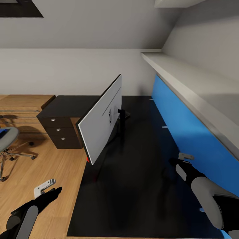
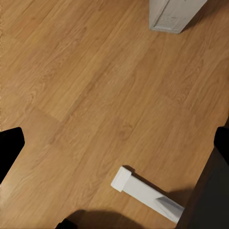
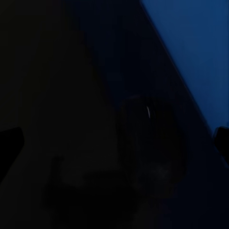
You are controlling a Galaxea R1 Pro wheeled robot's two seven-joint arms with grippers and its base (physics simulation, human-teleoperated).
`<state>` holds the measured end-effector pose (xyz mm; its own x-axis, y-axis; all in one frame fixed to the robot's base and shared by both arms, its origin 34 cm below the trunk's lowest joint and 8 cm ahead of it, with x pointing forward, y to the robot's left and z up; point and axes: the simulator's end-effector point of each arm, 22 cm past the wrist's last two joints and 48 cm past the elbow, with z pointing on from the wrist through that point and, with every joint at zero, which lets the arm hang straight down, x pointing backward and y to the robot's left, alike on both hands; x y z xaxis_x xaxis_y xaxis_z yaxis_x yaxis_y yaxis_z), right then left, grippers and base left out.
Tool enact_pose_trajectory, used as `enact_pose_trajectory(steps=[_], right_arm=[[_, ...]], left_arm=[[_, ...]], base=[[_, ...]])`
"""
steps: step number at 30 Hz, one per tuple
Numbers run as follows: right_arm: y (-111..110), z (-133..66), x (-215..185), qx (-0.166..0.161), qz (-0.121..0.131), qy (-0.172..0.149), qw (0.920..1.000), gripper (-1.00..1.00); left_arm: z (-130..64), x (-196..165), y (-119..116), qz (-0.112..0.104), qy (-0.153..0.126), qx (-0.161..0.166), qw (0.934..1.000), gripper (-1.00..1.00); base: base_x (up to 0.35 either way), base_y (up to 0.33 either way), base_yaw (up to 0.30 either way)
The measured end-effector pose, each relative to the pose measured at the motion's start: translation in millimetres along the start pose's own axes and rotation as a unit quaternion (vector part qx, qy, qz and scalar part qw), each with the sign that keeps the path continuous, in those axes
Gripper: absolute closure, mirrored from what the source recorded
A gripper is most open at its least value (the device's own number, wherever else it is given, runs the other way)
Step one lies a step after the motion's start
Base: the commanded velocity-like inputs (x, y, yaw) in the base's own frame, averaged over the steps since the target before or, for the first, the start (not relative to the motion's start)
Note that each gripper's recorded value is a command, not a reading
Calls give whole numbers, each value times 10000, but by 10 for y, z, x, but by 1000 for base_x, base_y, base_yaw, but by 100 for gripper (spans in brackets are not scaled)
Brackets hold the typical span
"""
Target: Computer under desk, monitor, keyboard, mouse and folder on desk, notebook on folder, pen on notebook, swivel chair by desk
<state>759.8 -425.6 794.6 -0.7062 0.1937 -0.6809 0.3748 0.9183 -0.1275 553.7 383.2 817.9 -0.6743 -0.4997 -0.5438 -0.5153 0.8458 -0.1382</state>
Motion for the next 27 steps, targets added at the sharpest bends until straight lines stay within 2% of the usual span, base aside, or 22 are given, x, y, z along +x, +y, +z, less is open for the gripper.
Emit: enact_pose_trajectory(steps=[17,27], right_arm=[[-34,69,97,45,-34,78,10000,-100],[-28,70,106,37,-35,87,9999,-100]], left_arm=[[51,67,29,19,81,-48,10000,-100],[51,70,30,19,84,-49,10000,-100]], base=[[0,0,52],[0,0,-117]])
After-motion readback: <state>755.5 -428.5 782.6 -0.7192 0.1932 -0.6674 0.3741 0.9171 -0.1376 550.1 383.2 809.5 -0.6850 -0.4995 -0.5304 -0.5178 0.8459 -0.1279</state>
